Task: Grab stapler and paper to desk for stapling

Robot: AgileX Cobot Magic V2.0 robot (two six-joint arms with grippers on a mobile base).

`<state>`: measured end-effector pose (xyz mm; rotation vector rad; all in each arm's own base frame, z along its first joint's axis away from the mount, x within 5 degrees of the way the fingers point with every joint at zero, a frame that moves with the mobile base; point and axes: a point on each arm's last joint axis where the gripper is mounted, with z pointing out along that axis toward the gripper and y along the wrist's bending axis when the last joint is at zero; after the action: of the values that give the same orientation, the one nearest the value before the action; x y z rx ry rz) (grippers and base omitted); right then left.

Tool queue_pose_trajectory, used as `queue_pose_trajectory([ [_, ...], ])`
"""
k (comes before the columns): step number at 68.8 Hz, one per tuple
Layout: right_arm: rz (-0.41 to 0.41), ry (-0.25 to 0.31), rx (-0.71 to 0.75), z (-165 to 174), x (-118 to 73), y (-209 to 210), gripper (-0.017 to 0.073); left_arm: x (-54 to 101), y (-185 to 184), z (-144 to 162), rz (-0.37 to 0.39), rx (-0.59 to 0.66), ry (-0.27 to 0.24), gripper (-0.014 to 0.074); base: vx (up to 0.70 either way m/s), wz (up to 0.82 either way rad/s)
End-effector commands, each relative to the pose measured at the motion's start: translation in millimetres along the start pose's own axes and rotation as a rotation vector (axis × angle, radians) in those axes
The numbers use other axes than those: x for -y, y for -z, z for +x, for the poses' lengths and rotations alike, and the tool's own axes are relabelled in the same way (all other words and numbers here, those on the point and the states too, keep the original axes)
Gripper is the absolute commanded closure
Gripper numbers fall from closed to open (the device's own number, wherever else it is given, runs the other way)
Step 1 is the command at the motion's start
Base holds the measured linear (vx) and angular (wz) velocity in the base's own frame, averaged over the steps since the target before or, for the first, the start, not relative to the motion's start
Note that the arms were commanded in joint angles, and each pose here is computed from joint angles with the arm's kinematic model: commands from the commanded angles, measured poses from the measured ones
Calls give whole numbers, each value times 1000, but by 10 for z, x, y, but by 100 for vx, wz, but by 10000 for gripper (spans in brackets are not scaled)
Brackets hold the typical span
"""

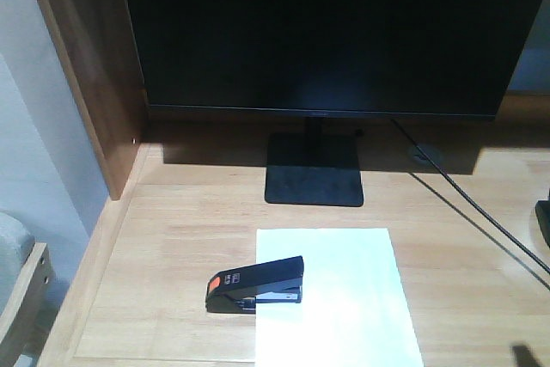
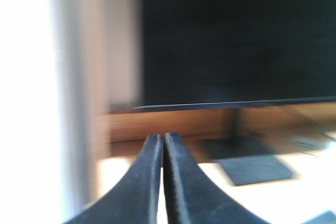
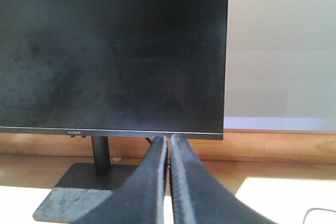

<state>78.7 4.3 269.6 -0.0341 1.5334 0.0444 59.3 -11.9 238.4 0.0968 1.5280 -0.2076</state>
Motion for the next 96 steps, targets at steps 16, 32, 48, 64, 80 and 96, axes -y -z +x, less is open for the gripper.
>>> queue_pose_trajectory([
  [16,2,8,19,-87,1,-6,566,-90,108,163,-163,17,26,600,0,0],
  [32,2,8,19,-87,1,-6,566,-132,84,332,-201,7,24,600,0,0],
  [48,2,8,21,-93,1,-5,566,-142,76,410,-205,-20,-4,600,0,0],
  [64,2,8,21,-93,1,-5,566,-141,76,407,-205,-17,-2,600,0,0],
  [80,2,8,21,-93,1,-5,566,-141,76,408,-205,-18,-2,600,0,0],
  [96,2,8,21,-93,1,-5,566,-141,76,408,-205,-18,-2,600,0,0],
])
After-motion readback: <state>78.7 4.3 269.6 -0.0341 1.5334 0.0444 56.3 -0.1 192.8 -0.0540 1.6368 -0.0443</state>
